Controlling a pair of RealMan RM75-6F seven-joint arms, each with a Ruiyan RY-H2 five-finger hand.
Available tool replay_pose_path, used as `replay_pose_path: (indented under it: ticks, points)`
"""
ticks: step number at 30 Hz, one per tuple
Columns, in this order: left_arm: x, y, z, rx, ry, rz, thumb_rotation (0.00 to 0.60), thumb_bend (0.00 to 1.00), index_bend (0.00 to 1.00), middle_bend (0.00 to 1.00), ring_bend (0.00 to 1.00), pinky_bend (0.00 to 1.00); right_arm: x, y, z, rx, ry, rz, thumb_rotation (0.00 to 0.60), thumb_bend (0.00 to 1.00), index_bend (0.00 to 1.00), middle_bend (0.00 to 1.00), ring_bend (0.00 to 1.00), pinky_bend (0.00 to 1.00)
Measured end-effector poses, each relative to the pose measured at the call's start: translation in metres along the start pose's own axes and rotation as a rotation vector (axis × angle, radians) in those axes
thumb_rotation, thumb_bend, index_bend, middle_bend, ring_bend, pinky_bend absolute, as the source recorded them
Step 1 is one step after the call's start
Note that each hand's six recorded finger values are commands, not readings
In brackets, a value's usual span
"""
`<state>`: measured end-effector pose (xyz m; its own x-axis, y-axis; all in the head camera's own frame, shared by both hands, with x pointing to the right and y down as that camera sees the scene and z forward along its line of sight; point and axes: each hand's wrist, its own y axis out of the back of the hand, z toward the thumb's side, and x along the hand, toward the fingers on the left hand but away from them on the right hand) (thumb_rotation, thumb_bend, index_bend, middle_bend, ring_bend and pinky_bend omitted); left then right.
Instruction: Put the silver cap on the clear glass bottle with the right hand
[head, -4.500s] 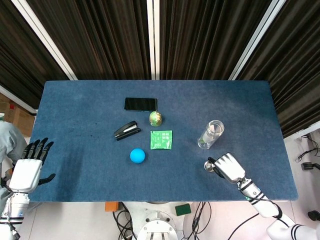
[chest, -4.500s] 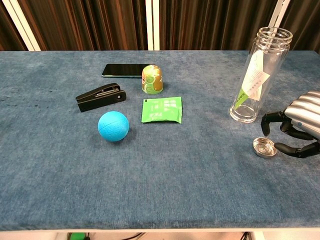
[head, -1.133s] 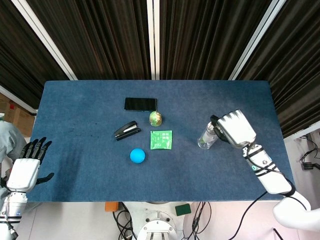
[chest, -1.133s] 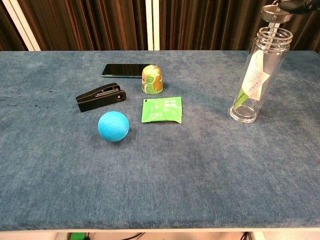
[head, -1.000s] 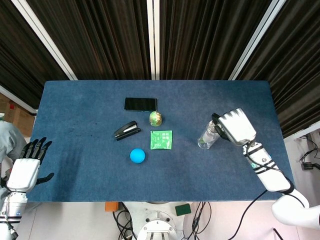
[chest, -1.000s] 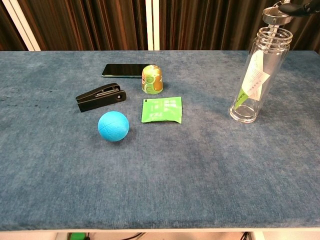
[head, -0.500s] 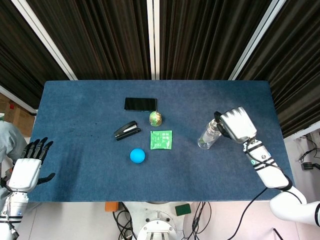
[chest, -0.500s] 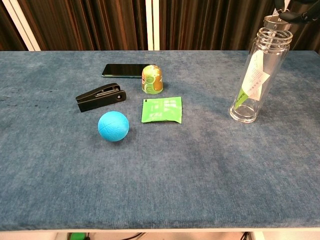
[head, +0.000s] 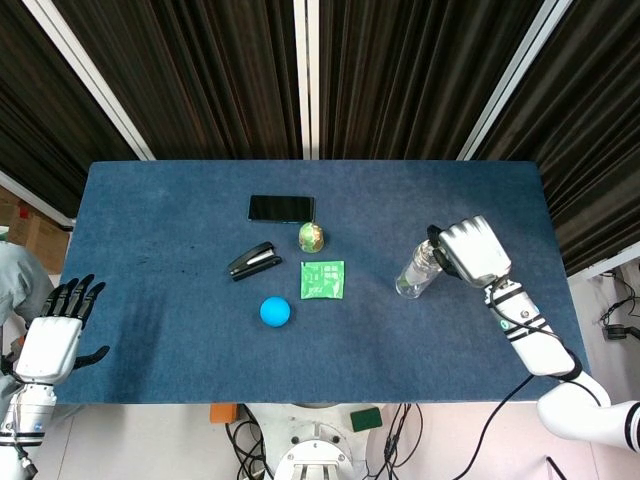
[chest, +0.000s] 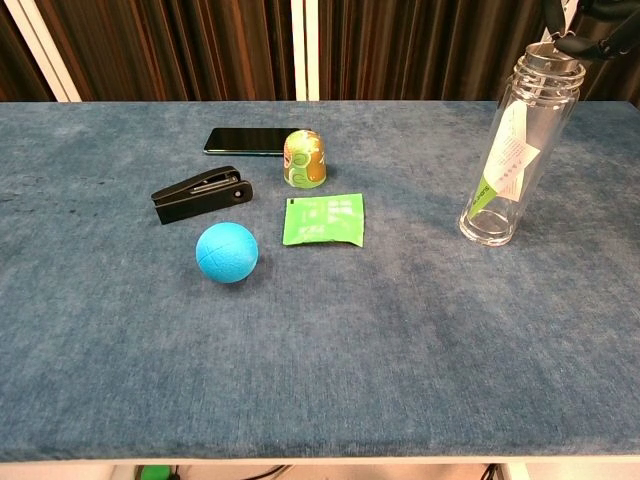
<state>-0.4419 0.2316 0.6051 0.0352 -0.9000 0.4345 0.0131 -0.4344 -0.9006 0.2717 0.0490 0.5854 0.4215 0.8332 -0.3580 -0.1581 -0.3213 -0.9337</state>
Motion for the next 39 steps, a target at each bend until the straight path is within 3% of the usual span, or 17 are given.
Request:
replay_pose_path:
  ticks: [8,12,20,26,34,39]
  points:
    - [0.000,0.000,-0.001,0.000,0.003,0.001,0.600,0.00,0.10,0.03,0.01,0.10,-0.001,-0.003,0.001,0.004,0.006,0.010,0.600,0.40,0.65,0.95,0.99,1.00]
    - [0.000,-0.001,-0.002,0.000,0.004,-0.001,0.600,0.00,0.10,0.03,0.01,0.10,-0.001,-0.003,0.002,0.004,0.007,0.013,0.600,0.35,0.62,0.95,0.99,1.00]
    - [0.000,-0.001,-0.002,0.003,0.005,0.004,0.600,0.00,0.10,0.03,0.01,0.10,0.000,-0.005,0.000,0.006,0.009,0.037,0.600,0.31,0.46,0.95,0.98,1.00]
    - [0.000,-0.002,-0.003,0.000,0.005,0.002,0.600,0.00,0.10,0.03,0.01,0.10,0.002,0.000,-0.001,-0.018,0.014,0.016,0.600,0.29,0.30,0.95,0.98,1.00]
    - [0.000,-0.002,-0.002,-0.002,0.005,0.001,0.600,0.00,0.10,0.03,0.01,0.10,0.006,0.009,-0.003,-0.056,0.023,-0.030,0.600,0.28,0.26,0.95,0.98,1.00]
    - [-0.001,-0.001,-0.002,-0.003,0.006,0.006,0.600,0.00,0.10,0.03,0.01,0.10,0.014,0.020,-0.004,-0.101,0.040,-0.099,0.600,0.28,0.26,0.95,0.96,1.00]
